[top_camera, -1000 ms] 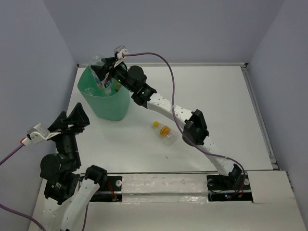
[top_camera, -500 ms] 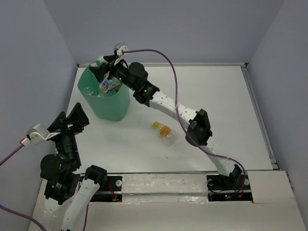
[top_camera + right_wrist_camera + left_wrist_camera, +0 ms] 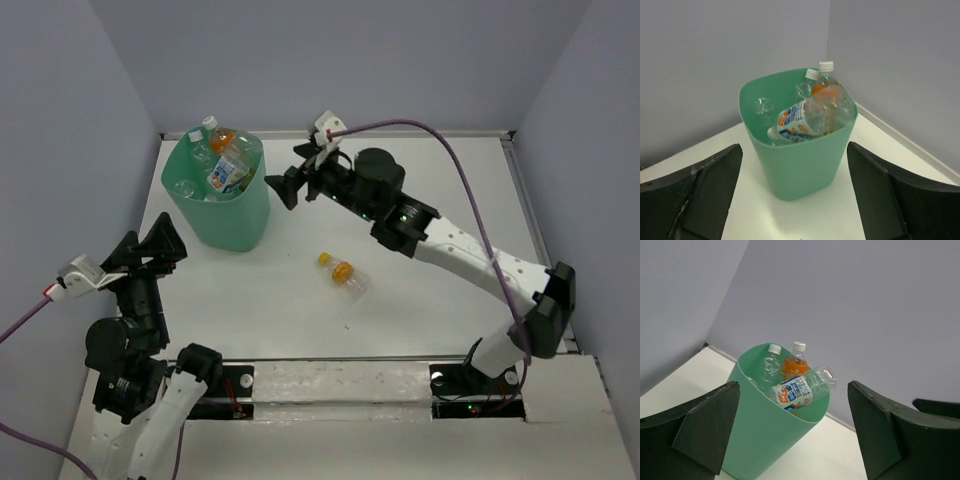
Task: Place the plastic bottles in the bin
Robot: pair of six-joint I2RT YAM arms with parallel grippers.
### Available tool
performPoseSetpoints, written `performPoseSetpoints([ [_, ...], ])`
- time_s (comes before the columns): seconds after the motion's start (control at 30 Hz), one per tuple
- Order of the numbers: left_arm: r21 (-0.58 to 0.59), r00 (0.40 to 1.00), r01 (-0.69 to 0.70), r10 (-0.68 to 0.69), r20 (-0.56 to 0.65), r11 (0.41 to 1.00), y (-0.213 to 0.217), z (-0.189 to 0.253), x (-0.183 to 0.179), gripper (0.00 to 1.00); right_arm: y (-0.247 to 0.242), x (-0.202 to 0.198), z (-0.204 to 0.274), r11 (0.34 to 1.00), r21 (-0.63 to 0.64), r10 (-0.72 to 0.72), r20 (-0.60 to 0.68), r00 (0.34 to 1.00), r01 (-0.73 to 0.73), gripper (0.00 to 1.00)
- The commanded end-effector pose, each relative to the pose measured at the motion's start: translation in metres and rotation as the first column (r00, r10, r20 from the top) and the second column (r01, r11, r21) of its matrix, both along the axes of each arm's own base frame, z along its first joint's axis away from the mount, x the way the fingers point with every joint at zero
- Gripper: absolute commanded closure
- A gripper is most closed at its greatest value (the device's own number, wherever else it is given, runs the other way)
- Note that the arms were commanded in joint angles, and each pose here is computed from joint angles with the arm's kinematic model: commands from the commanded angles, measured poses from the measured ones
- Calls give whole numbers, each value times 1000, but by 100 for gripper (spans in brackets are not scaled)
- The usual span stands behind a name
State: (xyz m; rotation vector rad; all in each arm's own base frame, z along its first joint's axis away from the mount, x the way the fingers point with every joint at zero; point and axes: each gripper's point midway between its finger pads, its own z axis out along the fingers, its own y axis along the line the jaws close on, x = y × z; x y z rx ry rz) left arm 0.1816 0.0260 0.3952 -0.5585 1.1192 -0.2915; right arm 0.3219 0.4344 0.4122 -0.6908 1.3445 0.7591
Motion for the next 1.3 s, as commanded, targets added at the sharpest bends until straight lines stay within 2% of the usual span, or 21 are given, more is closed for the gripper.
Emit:
performPoseSetpoints([
  [0.0, 28, 998, 61, -60, -10, 998, -17, 1, 17, 1, -62, -13, -116, 957, -264, -159, -132, 978, 120, 10],
  [0.07, 42, 983, 183, -182, -24, 982, -42, 5, 24, 1, -96, -18, -131, 941, -270, -257, -170, 951, 205, 12],
  [0.1, 57, 967, 246, -240, -86, 968, -58, -4, 36, 1, -112, -18, -141, 932, -262, -307, -204, 929, 250, 12],
  [0.13, 27, 945, 314, -310, -100, 949, -71, -4, 38, 1, -134, -26, -177, 903, -313, -382, -267, 885, 295, 12],
  [0.17, 5, 917, 381, -378, -126, 924, -87, -9, 42, 1, -146, -32, -183, 901, -308, -396, -294, 870, 306, 12],
  [0.2, -17, 853, 498, -494, -169, 867, -114, -19, 48, 1, -169, -34, -168, 889, -246, -450, -304, 840, 387, 13],
  [0.23, -93, 768, 610, -616, -174, 787, -139, -26, 44, 1, -194, -36, -183, 842, -284, -532, -300, 792, 458, 13],
  [0.27, -143, 758, 611, -627, -181, 779, -143, -33, 50, 1, -204, -40, -183, 839, -270, -542, -319, 778, 473, 13],
  [0.3, -183, 685, 677, -701, -200, 713, -162, -45, 50, 1, -228, -36, -179, 788, -261, -615, -307, 726, 557, 13],
  [0.33, -230, 644, 696, -733, -217, 680, -173, -65, 53, 1, -246, -41, -170, 765, -224, -643, -328, 692, 604, 13],
  [0.4, -295, 591, 729, -785, -182, 618, -194, -73, 57, 1, -270, -42, -175, 720, -228, -691, -333, 642, 656, 12],
  [0.47, -333, 565, 725, -798, -212, 602, -212, -90, 60, 1, -293, -42, -183, 662, -249, -742, -354, 569, 707, 11],
  [0.5, -360, 602, 664, -754, -262, 655, -216, -106, 73, 1, -301, -43, -190, 636, -264, -764, -350, 543, 725, 11],
  [0.57, -377, 579, 654, -755, -307, 656, -247, -118, 64, 1, -312, -46, -196, 619, -262, -774, -364, 518, 741, 10],
  [0.63, -430, 527, 630, -763, -376, 647, -277, -144, 60, 1, -314, -51, -187, 630, -203, -753, -397, 525, 749, 10],
  [0.67, -442, 524, 607, -751, -401, 660, -283, -155, 62, 1, -312, -52, -187, 638, -197, -744, -409, 529, 745, 10],
  [0.7, -453, 536, 573, -731, -423, 683, -285, -166, 66, 1, -312, -56, -179, 654, -158, -722, -423, 548, 740, 10],
  [0.8, -472, 505, 505, -691, -517, 723, -303, -211, 78, 1, -306, -63, -171, 702, -96, -667, -435, 605, 706, 11],
  [0.9, -490, 491, 495, -696, -524, 718, -321, -219, 86, 1, -297, -68, -176, 750, -92, -621, -440, 649, 656, 11],
  [1.07, -471, 487, 437, -642, -593, 767, -335, -250, 105, 1, -282, -80, -183, 817, -62, -530, -472, 704, 574, 11],
  [1.27, -431, 424, 402, -582, -694, 808, -347, -293, 111, 1, -278, -84, -183, 836, -35, -496, -474, 728, 547, 11],
])
